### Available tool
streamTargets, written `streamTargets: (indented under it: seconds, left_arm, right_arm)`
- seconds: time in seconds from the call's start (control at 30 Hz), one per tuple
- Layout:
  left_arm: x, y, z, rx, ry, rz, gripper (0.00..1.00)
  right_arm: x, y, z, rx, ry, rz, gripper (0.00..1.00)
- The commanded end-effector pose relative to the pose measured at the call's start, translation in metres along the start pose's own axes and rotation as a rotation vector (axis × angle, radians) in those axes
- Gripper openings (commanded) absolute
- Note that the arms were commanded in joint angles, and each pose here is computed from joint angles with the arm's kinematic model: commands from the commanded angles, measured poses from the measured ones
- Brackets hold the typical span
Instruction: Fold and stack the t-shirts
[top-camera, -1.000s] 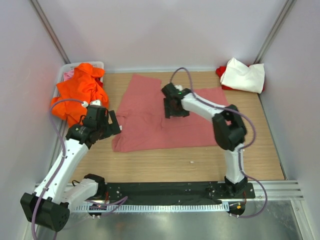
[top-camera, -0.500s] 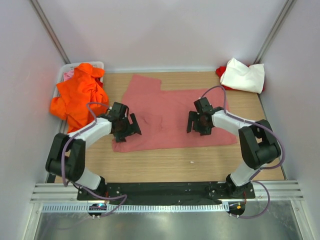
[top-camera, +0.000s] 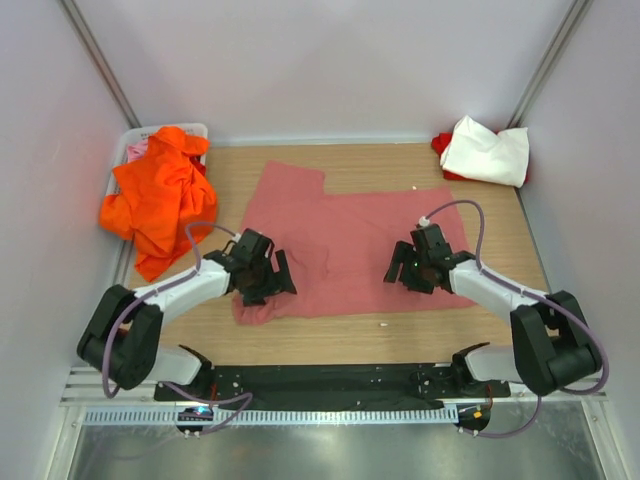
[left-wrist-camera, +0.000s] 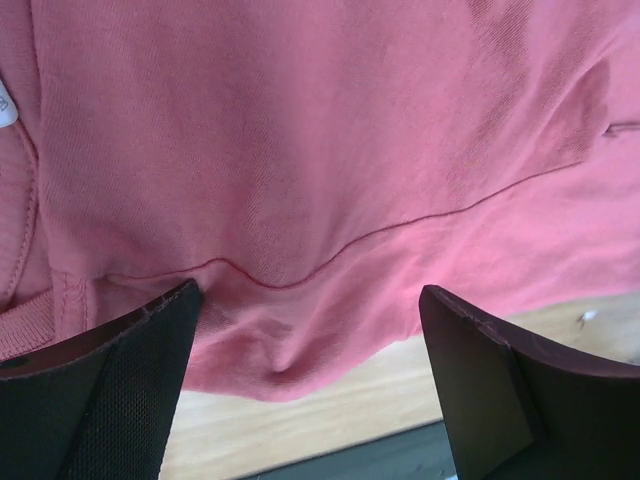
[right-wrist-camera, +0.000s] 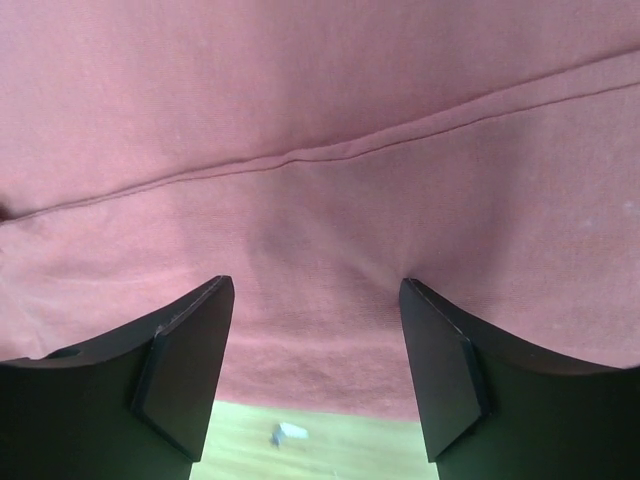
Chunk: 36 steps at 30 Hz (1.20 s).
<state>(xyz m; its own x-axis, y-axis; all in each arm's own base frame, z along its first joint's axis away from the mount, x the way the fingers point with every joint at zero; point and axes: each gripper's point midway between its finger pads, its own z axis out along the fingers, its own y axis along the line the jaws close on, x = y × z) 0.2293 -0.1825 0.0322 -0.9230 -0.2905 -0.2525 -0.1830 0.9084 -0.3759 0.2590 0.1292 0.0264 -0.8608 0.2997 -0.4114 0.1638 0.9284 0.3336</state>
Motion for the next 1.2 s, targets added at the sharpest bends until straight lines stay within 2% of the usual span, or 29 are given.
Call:
streamTargets:
  seconds: [0.0,0.1,0.23,0.27,0.33,0.37,0.4,0.43,0.5,0.57,0.6,0.63,0.67,0.7,0.73,0.8,0.83,0.93,1.03,1.1,1.17]
  left_arm:
    - [0.038,0.014,-0.015,-0.027,0.068,-0.048,0.92]
    - [0.045,0.019,-0.035,-0.032,0.050,-0.055,0.92]
    - [0.027,0.015,-0.067,-0.029,-0.044,-0.024,0.96]
    - [0.015,0.005,-0.081,-0.018,-0.070,-0.008,0.97]
    - [-0.025,0.002,-0.099,-0.103,-0.200,0.065,1.00]
    - [-0.033,-0.006,-0.103,-0.102,-0.204,0.098,1.00]
    - [-0.050,-0.005,-0.106,-0.139,-0.244,0.111,1.00]
    - [-0.073,-0.023,-0.116,-0.112,-0.281,0.144,1.00]
    - [-0.105,-0.027,-0.101,-0.123,-0.267,0.110,1.00]
    - [-0.157,-0.051,-0.107,-0.028,-0.343,0.070,1.00]
    - [-0.172,-0.050,-0.084,-0.048,-0.318,0.059,0.99]
    - [-0.205,-0.069,-0.094,0.006,-0.388,0.054,0.98]
    - [-0.226,-0.066,-0.088,-0.008,-0.406,0.053,0.97]
    - [-0.240,-0.062,-0.063,-0.037,-0.381,0.056,0.96]
    - [-0.268,-0.080,-0.068,0.017,-0.421,0.070,0.96]
    - [-0.296,-0.085,-0.055,0.059,-0.419,0.133,0.95]
    - [-0.315,-0.095,-0.034,0.099,-0.394,0.159,0.93]
    - [-0.355,-0.090,-0.002,0.103,-0.391,0.199,0.93]
    - [-0.379,-0.076,0.033,0.100,-0.347,0.145,0.93]
    - [-0.398,-0.067,0.035,0.152,-0.362,0.085,0.92]
    - [-0.398,-0.065,0.050,0.233,-0.334,0.070,0.92]
  right_arm:
    - [0.053,-0.023,-0.019,0.060,0.168,0.065,0.74]
    - [0.047,-0.016,-0.035,0.038,0.145,0.088,0.76]
    - [0.023,-0.006,-0.055,0.033,0.075,0.073,0.78]
    - [0.015,-0.003,-0.062,0.023,0.047,0.063,0.78]
    - [-0.018,0.011,-0.080,0.003,-0.058,0.034,0.80]
    - [-0.024,0.003,-0.079,0.043,-0.089,0.026,0.80]
    - [-0.040,0.012,-0.086,0.020,-0.142,0.011,0.80]
    - [-0.048,0.017,-0.089,-0.001,-0.168,-0.004,0.80]
    - [-0.062,0.036,-0.091,-0.092,-0.226,-0.041,0.81]
    - [-0.052,0.070,-0.094,-0.282,-0.200,-0.106,0.81]
    - [-0.051,0.087,-0.095,-0.386,-0.245,-0.142,0.81]
    - [-0.043,0.100,-0.097,-0.452,-0.257,-0.169,0.82]
    - [-0.040,0.105,-0.096,-0.481,-0.274,-0.172,0.82]
    - [-0.036,0.106,-0.089,-0.504,-0.306,-0.157,0.82]
    - [-0.030,0.109,-0.089,-0.529,-0.316,-0.165,0.83]
    - [-0.014,0.115,-0.083,-0.583,-0.339,-0.185,0.83]
    - [-0.007,0.116,-0.081,-0.597,-0.347,-0.200,0.83]
    - [0.015,0.113,-0.068,-0.598,-0.346,-0.263,0.83]
    - [0.025,0.108,-0.060,-0.603,-0.334,-0.273,0.83]
    - [0.027,0.111,-0.064,-0.635,-0.342,-0.287,0.84]
    - [0.029,0.111,-0.061,-0.641,-0.342,-0.289,0.87]
